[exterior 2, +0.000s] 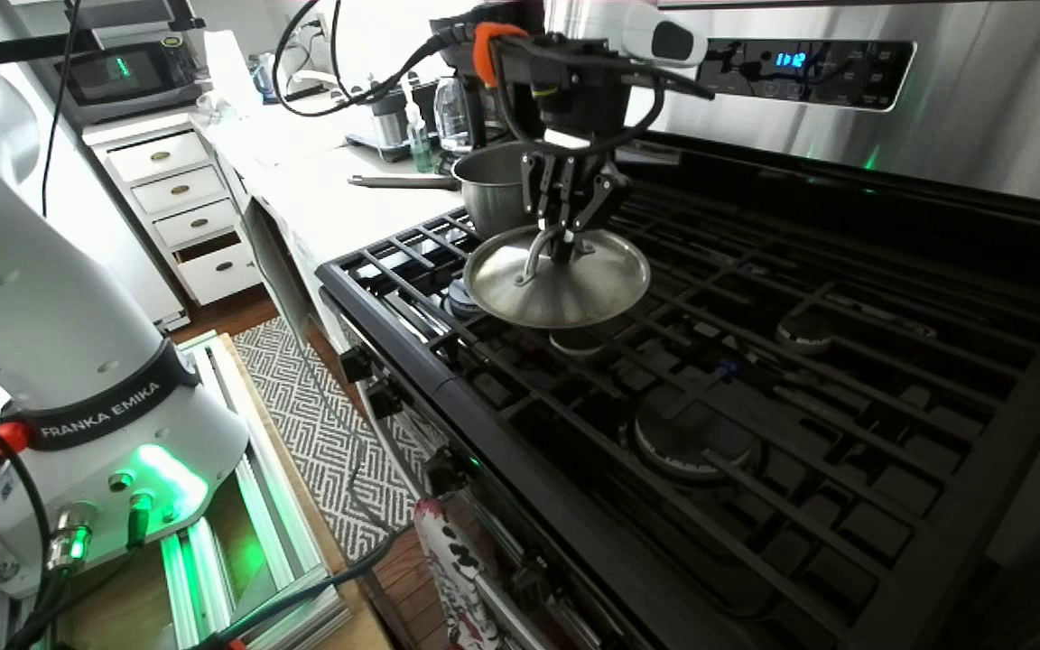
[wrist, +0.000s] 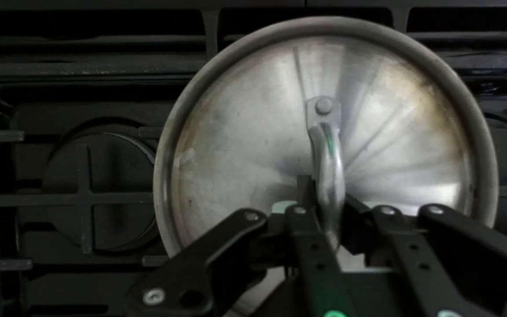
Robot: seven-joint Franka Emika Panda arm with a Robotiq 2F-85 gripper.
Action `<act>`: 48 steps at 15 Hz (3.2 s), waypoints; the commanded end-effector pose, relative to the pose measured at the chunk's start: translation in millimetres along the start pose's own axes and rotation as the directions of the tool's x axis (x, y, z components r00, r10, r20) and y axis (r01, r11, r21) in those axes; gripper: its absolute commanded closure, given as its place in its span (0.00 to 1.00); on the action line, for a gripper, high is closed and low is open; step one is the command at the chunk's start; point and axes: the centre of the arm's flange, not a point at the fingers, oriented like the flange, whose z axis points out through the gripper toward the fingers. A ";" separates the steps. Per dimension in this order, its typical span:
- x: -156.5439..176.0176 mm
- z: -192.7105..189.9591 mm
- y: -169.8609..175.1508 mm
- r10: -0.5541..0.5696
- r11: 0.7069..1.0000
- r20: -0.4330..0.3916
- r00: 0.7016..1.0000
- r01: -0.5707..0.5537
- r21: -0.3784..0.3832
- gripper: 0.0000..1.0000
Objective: Put the silver lid on the silver pot
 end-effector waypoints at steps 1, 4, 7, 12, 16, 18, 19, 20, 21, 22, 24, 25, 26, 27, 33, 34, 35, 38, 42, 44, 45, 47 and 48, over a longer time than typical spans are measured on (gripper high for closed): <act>-18.6 -37.6 -8.1 -0.012 0.998 0.002 1.000 0.012 -0.055 0.98; -29.5 -63.8 -17.1 -0.005 0.995 -0.030 1.000 0.002 -0.097 0.98; -20.3 -56.7 -12.2 0.009 0.998 -0.056 0.998 -0.013 -0.065 0.92; -23.1 -63.5 -13.1 0.019 0.998 -0.071 0.997 -0.024 -0.066 0.92; -32.6 -87.2 -26.9 -0.016 0.993 -0.093 0.996 0.005 -0.119 0.98; -36.7 -101.9 -38.5 -0.050 0.986 -0.106 0.993 0.033 -0.161 0.98; -40.2 -111.8 -46.9 -0.079 0.982 -0.118 0.990 0.057 -0.178 0.98; -42.2 -120.2 -55.2 -0.098 0.978 -0.128 0.987 0.072 -0.197 0.98; -44.2 -129.4 -66.4 -0.122 0.972 -0.138 0.983 0.090 -0.218 0.98; -45.1 -136.0 -77.2 -0.152 0.963 -0.148 0.977 0.113 -0.243 0.98; -42.8 -145.5 -101.7 -0.193 0.947 -0.161 0.968 0.142 -0.287 0.98; -41.1 -148.7 -113.4 -0.209 0.940 -0.171 0.963 0.150 -0.306 0.98; -39.7 -151.2 -124.7 -0.235 0.932 -0.177 0.956 0.169 -0.321 0.98; -38.7 -153.0 -135.6 -0.265 0.924 -0.181 0.947 0.195 -0.330 0.98; -35.3 -144.8 -172.8 -0.342 0.903 -0.165 0.925 0.276 -0.329 0.92; -34.9 -144.4 -178.7 -0.354 0.899 -0.162 0.921 0.286 -0.333 0.92; -34.4 -144.0 -181.8 -0.359 0.896 -0.161 0.919 0.292 -0.335 0.92; -33.2 -144.6 -182.4 -0.360 0.896 -0.161 0.919 0.293 -0.335 0.92; -18.4 -146.1 -193.8 -0.450 0.859 -0.142 0.882 0.384 -0.337 0.98; -9.8 -147.4 -198.0 -0.502 0.832 -0.133 0.855 0.435 -0.343 0.98; -5.1 -147.5 -200.1 -0.531 0.817 -0.128 0.838 0.465 -0.342 0.98; 4.2 -148.8 -205.1 -0.584 0.782 -0.115 0.803 0.520 -0.343 0.98; 8.1 -149.3 -207.5 -0.608 0.765 -0.109 0.786 0.544 -0.345 0.98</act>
